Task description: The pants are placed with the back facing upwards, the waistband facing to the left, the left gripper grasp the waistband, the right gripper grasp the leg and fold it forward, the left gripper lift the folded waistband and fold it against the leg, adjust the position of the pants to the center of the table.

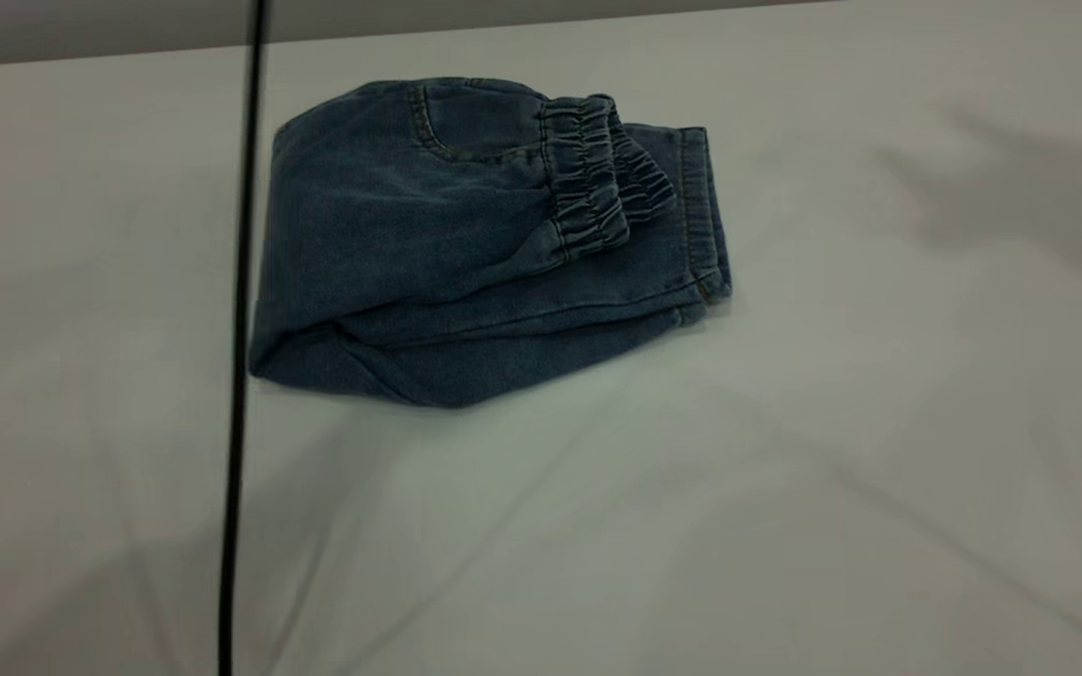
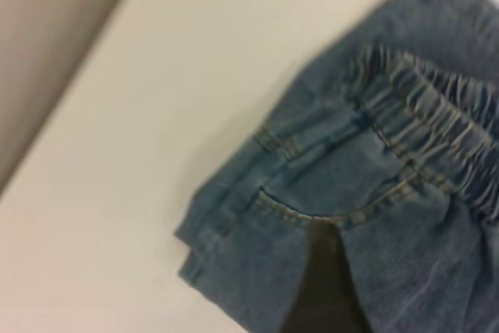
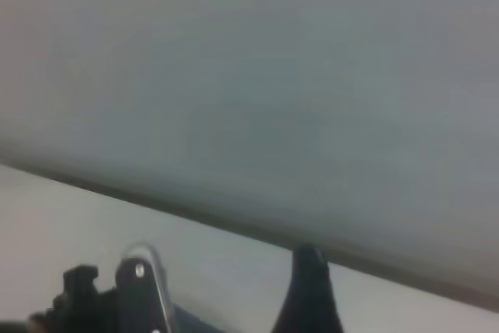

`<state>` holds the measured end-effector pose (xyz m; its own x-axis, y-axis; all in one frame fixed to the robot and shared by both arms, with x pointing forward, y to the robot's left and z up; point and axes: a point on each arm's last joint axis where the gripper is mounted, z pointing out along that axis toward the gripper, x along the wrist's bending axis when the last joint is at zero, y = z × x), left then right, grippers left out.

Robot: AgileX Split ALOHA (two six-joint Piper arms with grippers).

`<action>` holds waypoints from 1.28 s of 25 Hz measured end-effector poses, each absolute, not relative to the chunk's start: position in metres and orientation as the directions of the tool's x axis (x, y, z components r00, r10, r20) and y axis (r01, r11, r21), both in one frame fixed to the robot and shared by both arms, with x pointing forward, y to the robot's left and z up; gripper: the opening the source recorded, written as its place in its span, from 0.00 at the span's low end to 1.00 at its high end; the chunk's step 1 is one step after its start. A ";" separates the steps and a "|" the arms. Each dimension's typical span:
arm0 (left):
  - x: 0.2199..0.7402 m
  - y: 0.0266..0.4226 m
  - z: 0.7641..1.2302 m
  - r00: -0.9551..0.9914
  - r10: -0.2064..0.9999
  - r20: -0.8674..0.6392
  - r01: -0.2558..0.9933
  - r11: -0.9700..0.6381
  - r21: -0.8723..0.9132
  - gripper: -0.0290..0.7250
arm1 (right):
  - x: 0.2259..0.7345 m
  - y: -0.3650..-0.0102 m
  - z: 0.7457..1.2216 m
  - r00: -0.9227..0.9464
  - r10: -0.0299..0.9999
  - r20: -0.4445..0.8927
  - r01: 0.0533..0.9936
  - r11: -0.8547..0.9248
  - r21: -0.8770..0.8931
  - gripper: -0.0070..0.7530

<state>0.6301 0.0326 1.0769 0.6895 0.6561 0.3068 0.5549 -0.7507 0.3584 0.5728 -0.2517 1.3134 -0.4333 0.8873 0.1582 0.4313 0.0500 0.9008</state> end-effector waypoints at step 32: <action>0.284 0.287 1.213 0.506 0.849 0.150 0.376 -0.374 0.848 0.69 | 0.215 -0.254 1.215 -0.506 0.854 0.119 0.297 0.044 0.954 0.64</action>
